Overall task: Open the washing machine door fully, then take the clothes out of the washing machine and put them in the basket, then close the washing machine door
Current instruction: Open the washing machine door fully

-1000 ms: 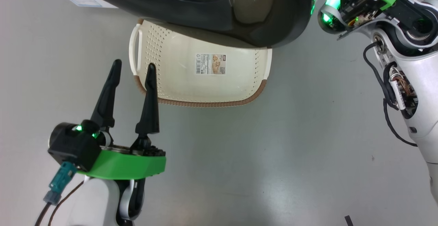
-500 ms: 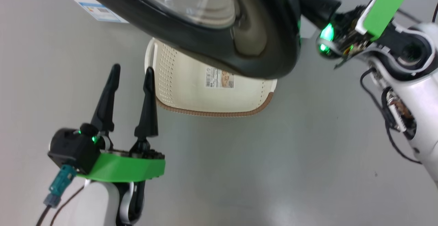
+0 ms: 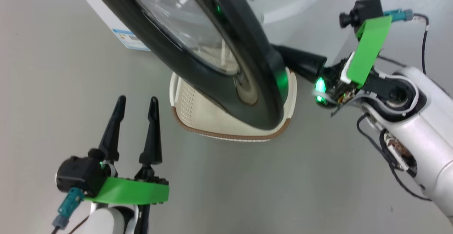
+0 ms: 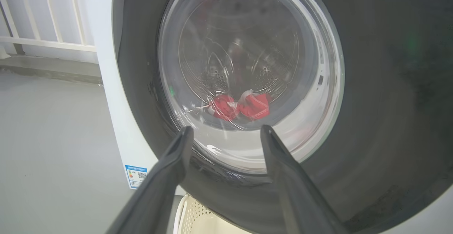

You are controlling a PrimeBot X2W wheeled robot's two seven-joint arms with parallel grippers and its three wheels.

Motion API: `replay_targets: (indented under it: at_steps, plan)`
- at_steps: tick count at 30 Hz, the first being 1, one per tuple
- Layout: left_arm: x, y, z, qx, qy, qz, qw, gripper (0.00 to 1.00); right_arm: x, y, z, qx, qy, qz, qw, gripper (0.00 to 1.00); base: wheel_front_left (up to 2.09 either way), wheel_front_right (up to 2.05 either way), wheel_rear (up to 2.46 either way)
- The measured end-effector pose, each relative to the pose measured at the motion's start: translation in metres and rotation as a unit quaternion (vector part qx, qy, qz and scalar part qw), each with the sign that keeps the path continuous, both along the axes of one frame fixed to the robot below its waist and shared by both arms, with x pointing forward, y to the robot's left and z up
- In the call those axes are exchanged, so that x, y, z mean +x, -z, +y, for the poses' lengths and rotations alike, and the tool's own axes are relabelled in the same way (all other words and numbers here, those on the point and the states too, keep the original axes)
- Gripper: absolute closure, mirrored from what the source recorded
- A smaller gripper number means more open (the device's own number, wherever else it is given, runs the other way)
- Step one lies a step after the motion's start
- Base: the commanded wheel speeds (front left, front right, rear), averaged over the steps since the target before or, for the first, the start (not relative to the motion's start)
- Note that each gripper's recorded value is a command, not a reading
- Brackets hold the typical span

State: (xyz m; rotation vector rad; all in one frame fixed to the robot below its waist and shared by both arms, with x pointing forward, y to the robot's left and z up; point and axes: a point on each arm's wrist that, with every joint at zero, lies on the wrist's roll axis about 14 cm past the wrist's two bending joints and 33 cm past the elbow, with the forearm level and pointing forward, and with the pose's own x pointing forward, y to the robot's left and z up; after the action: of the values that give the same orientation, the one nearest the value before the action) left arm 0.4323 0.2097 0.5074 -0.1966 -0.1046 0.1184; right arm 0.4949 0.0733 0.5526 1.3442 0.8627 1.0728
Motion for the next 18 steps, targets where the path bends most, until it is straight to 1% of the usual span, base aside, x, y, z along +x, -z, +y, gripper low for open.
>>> replay_targets:
  at_steps: [10, 18]
  plan:
    - [-0.045, -0.008, 0.020, -0.003, -0.037, -0.001, 0.999, 0.00, -0.058, -0.010, 0.025, -0.004, -0.054, 0.008, 0.999, 1.00, 0.00, 0.00, 0.00]
    - [-0.078, -0.015, 0.034, -0.004, -0.062, -0.007, 0.998, 0.00, -0.102, -0.017, 0.050, -0.020, -0.100, -0.002, 0.995, 1.00, 0.00, 0.00, 0.00]
